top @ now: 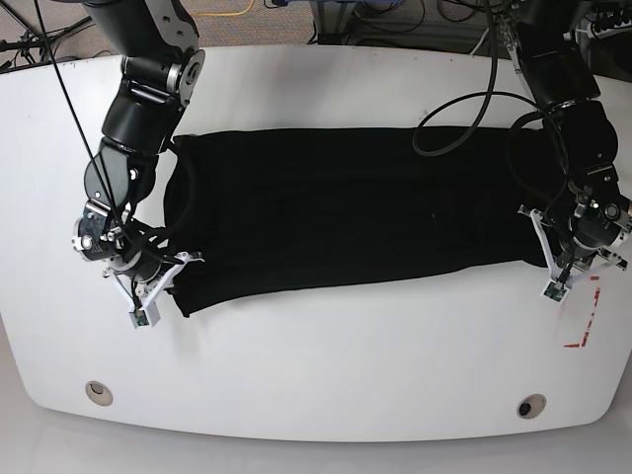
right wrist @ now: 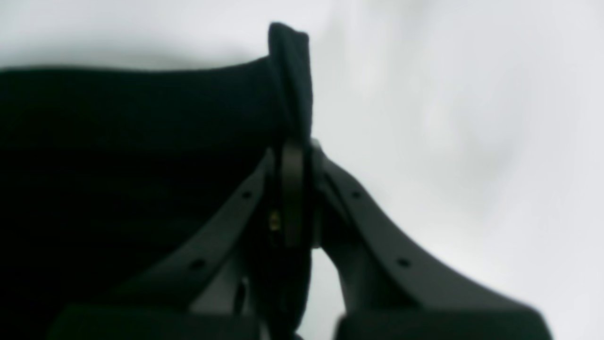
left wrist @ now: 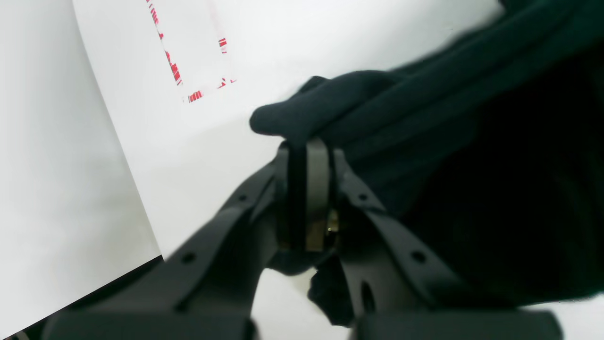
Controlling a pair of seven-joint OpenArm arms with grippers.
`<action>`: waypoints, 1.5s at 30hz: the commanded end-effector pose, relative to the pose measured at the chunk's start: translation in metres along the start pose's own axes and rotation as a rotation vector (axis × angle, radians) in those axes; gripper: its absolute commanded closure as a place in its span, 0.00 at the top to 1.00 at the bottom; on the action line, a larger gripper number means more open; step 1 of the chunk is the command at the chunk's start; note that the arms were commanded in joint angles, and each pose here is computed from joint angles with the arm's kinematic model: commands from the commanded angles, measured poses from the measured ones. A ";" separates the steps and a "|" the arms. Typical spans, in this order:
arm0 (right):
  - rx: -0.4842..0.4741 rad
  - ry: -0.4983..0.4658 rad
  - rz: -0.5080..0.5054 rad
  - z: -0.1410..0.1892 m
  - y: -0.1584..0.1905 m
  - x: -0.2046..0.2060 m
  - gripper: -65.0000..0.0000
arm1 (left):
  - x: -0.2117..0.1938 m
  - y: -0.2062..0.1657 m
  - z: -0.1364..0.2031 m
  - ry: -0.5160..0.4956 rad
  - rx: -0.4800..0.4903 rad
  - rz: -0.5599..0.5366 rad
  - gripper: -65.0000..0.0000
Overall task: Fold the T-shirt properly
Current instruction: 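Drag the folded edge with both grippers toward the arms, then open both grippers and release the folded strip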
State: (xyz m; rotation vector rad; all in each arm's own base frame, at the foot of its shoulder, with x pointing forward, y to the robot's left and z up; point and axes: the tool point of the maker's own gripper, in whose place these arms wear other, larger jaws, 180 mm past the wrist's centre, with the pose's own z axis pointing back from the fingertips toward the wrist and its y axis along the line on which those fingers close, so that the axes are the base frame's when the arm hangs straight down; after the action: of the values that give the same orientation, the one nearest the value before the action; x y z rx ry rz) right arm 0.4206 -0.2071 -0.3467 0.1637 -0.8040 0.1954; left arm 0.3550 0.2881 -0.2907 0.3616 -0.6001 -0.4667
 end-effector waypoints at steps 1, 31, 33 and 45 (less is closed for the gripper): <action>-0.047 -0.057 0.049 0.021 -0.010 0.024 0.00 | 0.014 0.016 0.013 -0.048 0.056 -0.010 0.00; -0.073 0.059 0.079 0.092 0.032 -0.070 0.00 | -0.071 0.009 0.011 0.155 0.045 -0.116 0.00; -0.064 0.081 0.058 0.095 0.036 -0.082 0.00 | -0.083 0.004 0.011 0.183 0.032 -0.126 0.00; -0.034 0.169 -0.002 0.103 0.055 -0.132 0.00 | -0.118 -0.016 0.009 0.263 -0.014 -0.150 0.00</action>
State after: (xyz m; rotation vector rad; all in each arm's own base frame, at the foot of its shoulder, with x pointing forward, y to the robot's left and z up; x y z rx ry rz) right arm 0.2429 -0.1867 -0.3755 0.1293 -0.6120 0.1858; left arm 0.2553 0.3228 -0.3552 0.4000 -0.3114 -0.5596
